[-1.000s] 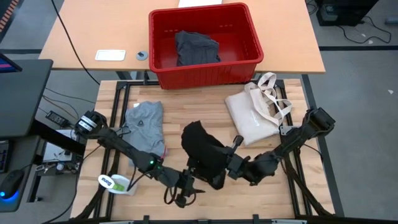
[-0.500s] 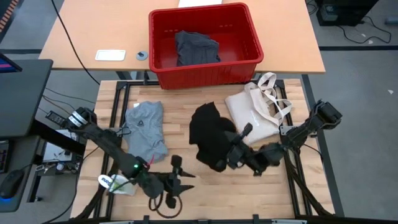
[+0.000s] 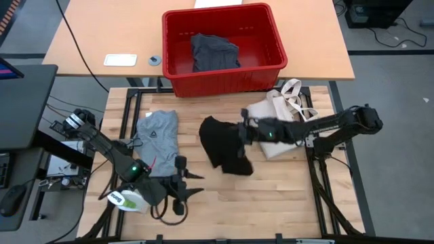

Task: Fold Laundry from Bin
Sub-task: Fold the black shirt

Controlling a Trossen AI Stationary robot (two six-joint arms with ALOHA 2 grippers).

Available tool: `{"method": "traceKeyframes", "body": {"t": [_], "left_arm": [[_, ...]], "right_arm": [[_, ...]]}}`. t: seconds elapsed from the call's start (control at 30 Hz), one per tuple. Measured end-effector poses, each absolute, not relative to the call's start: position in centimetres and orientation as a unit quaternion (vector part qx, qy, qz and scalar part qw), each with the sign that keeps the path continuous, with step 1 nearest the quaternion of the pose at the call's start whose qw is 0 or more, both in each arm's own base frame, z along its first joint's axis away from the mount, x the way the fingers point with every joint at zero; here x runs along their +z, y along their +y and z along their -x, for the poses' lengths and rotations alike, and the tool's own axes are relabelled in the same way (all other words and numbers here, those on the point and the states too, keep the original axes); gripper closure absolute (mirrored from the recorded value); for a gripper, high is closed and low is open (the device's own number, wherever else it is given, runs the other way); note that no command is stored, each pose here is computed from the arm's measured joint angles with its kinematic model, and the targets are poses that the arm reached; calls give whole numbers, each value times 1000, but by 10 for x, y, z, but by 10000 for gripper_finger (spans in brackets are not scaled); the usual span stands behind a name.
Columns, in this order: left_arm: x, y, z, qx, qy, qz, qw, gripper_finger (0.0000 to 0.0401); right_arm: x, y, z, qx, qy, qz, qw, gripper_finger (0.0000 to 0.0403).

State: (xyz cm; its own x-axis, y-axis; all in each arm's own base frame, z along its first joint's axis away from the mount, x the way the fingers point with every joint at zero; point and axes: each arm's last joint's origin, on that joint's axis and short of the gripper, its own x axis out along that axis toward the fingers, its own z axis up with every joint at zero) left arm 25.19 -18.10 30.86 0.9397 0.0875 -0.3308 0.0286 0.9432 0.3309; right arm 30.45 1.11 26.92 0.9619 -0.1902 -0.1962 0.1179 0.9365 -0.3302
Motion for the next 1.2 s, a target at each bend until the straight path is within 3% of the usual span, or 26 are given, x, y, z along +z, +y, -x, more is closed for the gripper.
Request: {"method": "traceKeyframes", "body": {"t": [0.1, 0.2, 0.3, 0.4, 0.5, 0.57, 0.67, 0.8, 0.9, 1.07, 1.2], "left_arm": [[308, -172, -256, 32, 183, -164, 969, 220], [307, -165, -260, 44, 190, -166, 967, 220], [307, -162, -262, 50, 191, -170, 966, 220], [306, -160, -262, 49, 196, -181, 962, 220], [305, -160, -261, 47, 204, -195, 958, 220], [303, -160, -260, 47, 211, -200, 956, 220], [302, -159, -260, 50, 217, -190, 956, 220], [298, -158, -258, 60, 232, -158, 958, 220], [297, -157, -257, 67, 236, -135, 960, 220], [293, -157, -256, 67, 253, -99, 960, 220], [288, -156, -253, 73, 276, -89, 954, 220]], "right_arm": [[269, -19, -305, -39, 107, 146, 983, 351], [270, -49, -303, -74, 100, 168, 978, 351], [274, -70, -300, -115, 97, 252, 956, 351], [280, -73, -300, -142, 97, 384, 907, 351], [282, -69, -301, -130, 115, 547, 819, 351], [280, -67, -302, -135, 131, 588, 787, 351], [269, -63, -307, -93, 142, 558, 812, 351], [226, -39, -326, 3, 189, 533, 824, 351], [198, -13, -343, 51, 176, 525, 832, 351], [159, 29, -361, 56, 156, 511, 843, 351], [152, 55, -364, 7, 133, 455, 881, 351]]}}
